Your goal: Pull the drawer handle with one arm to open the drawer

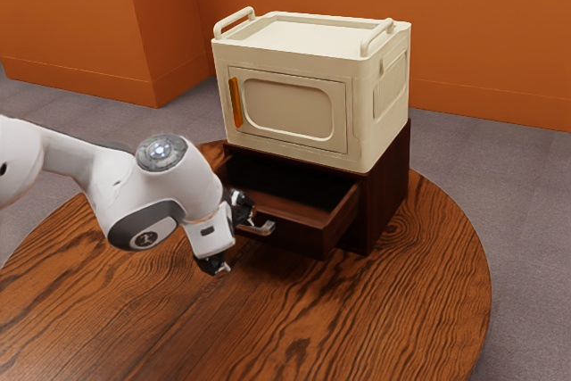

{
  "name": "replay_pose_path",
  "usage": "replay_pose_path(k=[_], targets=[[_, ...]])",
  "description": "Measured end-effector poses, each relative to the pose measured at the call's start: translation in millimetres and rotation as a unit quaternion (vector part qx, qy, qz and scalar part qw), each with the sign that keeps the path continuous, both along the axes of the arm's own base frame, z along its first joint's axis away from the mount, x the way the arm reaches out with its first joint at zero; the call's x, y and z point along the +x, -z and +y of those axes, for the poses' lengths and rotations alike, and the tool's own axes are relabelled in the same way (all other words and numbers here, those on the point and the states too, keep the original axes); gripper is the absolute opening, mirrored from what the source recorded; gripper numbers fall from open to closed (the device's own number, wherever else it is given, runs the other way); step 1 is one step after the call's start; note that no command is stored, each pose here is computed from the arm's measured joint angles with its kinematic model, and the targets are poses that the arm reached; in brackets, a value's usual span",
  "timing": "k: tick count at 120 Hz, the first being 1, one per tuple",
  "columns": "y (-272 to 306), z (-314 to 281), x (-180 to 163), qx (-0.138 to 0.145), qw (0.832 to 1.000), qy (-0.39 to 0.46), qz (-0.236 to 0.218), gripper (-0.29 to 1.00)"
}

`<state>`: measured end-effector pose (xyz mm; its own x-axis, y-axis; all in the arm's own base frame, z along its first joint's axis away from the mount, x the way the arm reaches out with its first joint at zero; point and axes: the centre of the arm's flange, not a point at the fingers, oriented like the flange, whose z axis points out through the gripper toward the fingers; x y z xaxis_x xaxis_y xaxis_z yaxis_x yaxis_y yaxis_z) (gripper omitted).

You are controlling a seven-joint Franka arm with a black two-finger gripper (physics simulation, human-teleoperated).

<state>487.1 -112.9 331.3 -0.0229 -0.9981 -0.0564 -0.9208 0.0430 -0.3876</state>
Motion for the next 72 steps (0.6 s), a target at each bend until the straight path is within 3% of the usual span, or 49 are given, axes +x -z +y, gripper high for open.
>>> replay_pose_path(k=[32,58,72], targets=[[-4,11,-14,-0.008,1.0,-0.009,0.001,0.69],[-65,9,-20,-0.036,0.998,-0.007,-0.054,0.7],[-86,11,-17,-0.04,0.997,-0.031,-0.056,0.7]])
